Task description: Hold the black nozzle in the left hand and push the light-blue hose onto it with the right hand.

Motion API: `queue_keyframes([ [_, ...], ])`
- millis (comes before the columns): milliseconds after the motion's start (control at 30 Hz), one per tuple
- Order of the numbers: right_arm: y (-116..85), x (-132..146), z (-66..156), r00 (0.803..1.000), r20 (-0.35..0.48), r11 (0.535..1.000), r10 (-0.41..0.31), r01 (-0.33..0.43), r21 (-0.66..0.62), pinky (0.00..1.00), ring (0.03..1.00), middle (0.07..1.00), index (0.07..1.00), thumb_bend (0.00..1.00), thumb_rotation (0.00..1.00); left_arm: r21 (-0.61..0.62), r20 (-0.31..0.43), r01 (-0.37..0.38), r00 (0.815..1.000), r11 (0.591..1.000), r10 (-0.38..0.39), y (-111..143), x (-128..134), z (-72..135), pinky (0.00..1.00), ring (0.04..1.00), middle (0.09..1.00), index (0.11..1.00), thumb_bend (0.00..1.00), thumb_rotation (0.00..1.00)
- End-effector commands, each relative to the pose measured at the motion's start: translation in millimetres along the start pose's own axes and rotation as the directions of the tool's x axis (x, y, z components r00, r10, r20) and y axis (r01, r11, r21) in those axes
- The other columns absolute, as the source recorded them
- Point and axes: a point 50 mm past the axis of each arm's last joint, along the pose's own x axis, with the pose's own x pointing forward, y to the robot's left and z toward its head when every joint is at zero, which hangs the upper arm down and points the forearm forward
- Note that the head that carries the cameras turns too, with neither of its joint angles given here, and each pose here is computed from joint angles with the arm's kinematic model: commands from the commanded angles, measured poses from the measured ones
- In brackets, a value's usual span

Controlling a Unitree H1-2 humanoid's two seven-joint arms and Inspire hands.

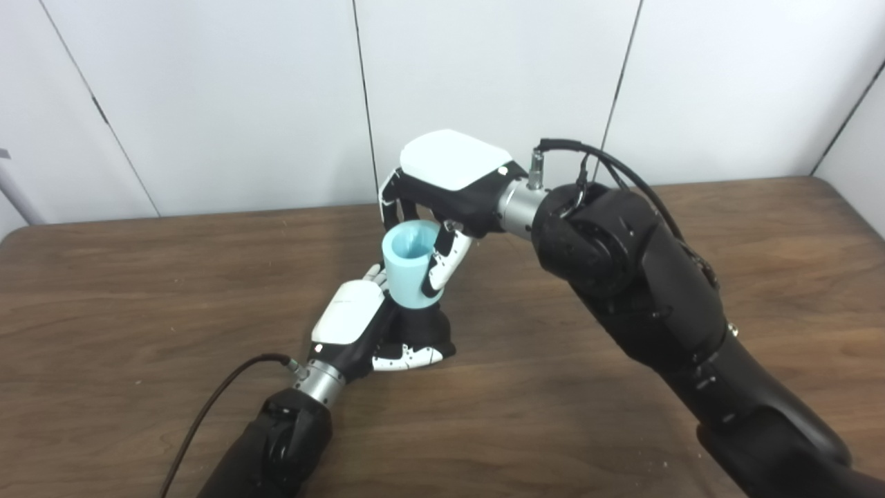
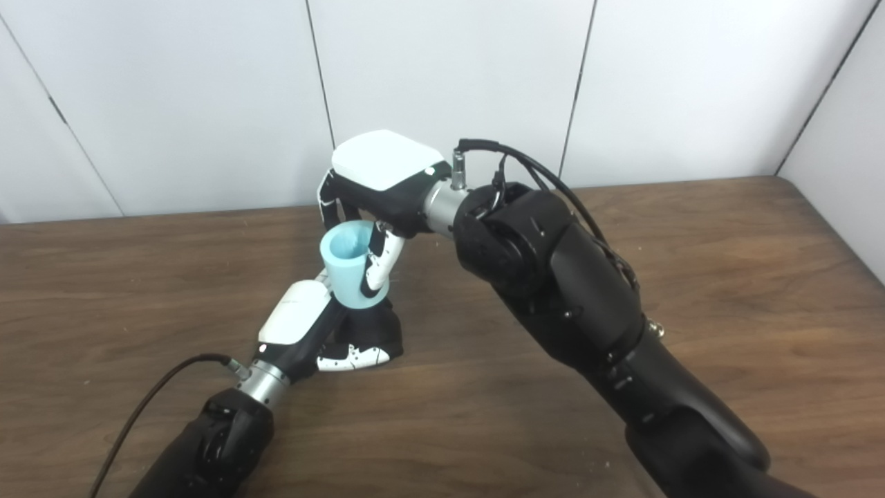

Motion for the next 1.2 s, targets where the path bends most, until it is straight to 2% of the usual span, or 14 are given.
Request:
queue_keyframes([
  [0, 5, -1, -2, 1.0, 0.007, 1.0, 0.016, -0.015, -0.014, 0.11, 0.19, 0.421, 0.48, 0.53, 0.0, -0.101, -0.117, 0.187, 0.973, 0.977, -0.198, -74, -67, -6, 1.0, 0.963, 0.877, 0.538, 0.54, 0.62],
  [167, 13, -3, -4, 1.0, 0.007, 1.0, 0.022, -0.022, -0.015, 0.1, 0.173, 0.398, 0.477, 0.52, 0.0, -0.097, -0.116, 0.193, 0.972, 0.977, -0.203, -74, -69, -7, 1.0, 0.963, 0.878, 0.538, 0.55, 0.63],
  [233, 13, -3, -4, 1.0, 0.001, 1.0, 0.025, -0.025, -0.017, 0.1, 0.171, 0.454, 0.477, 0.53, 0.0, -0.099, -0.115, 0.19, 0.973, 0.977, -0.201, -74, -68, -7, 1.0, 0.963, 0.878, 0.538, 0.55, 0.63],
  [300, 13, -2, -4, 1.0, -0.001, 1.0, 0.026, -0.026, -0.017, 0.1, 0.17, 0.466, 0.478, 0.53, 0.0, -0.1, -0.114, 0.188, 0.973, 0.977, -0.199, -74, -68, -6, 1.0, 0.963, 0.878, 0.538, 0.55, 0.63],
  [367, 12, -2, -4, 1.0, 0.003, 1.0, 0.022, -0.022, -0.015, 0.1, 0.173, 0.42, 0.477, 0.53, 0.0, -0.104, -0.114, 0.185, 0.974, 0.977, -0.196, -74, -67, -6, 1.0, 0.963, 0.878, 0.537, 0.55, 0.63],
  [567, 10, -1, -2, 1.0, 0.016, 1.0, 0.014, -0.014, -0.017, 0.1, 0.171, 0.397, 0.477, 0.52, 0.0, -0.103, -0.113, 0.185, 0.974, 0.977, -0.196, -76, -68, -5, 1.0, 0.963, 0.878, 0.537, 0.55, 0.63],
  [633, 9, -1, -2, 1.0, 0.019, 1.0, 0.011, -0.011, -0.021, 0.12, 0.206, 0.459, 0.483, 0.53, 0.0, -0.103, -0.114, 0.185, 0.974, 0.977, -0.197, -76, -68, -5, 1.0, 0.963, 0.879, 0.537, 0.55, 0.63],
  [733, 7, -2, -1, 1.0, 0.018, 1.0, 0.002, -0.002, -0.027, 0.15, 0.243, 0.471, 0.486, 0.53, 0.0, -0.102, -0.115, 0.186, 0.974, 0.977, -0.197, -76, -69, -6, 1.0, 0.963, 0.879, 0.537, 0.55, 0.63],
  [767, 6, -3, 0, 1.0, 0.018, 1.0, -0.004, 0.005, -0.026, 0.22, 0.319, 0.478, 0.489, 0.53, 0.0, -0.103, -0.115, 0.186, 0.974, 0.977, -0.197, -76, -69, -6, 1.0, 0.963, 0.879, 0.537, 0.55, 0.63],
  [833, 5, -4, 0, 1.0, 0.016, 1.0, -0.016, 0.016, -0.023, 0.27, 0.37, 0.482, 0.491, 0.53, 0.0, -0.104, -0.115, 0.185, 0.974, 0.977, -0.197, -76, -69, -6, 1.0, 0.963, 0.879, 0.537, 0.55, 0.63],
  [867, 5, -5, 0, 1.0, 0.015, 0.999, -0.023, 0.023, -0.023, 0.32, 0.432, 0.547, 0.493, 0.53, 0.09, -0.104, -0.115, 0.185, 0.974, 0.977, -0.197, -76, -69, -6, 1.0, 0.963, 0.879, 0.537, 0.55, 0.63],
  [933, 5, -6, 0, 0.999, 0.015, 0.999, -0.032, 0.032, -0.027, 0.37, 0.489, 0.607, 0.494, 0.52, 0.13, -0.105, -0.115, 0.185, 0.974, 0.977, -0.197, -77, -70, -6, 1.0, 0.963, 0.879, 0.537, 0.55, 0.63],
  [1067, 3, -9, -1, 0.998, 0.021, 0.995, -0.066, 0.068, -0.076, 0.55, 0.612, 0.655, 0.495, 0.52, 0.15, -0.105, -0.114, 0.186, 0.974, 0.977, -0.198, -77, -69, -6, 1.0, 0.963, 0.879, 0.538, 0.55, 0.63],
  [1167, 1, -11, -1, 0.99, 0.05, 0.984, -0.135, 0.14, -0.108, 0.61, 0.684, 0.704, 0.496, 0.52, 0.15, -0.107, -0.114, 0.187, 0.973, 0.977, -0.199, -77, -68, -6, 1.0, 0.963, 0.879, 0.538, 0.55, 0.63],
])
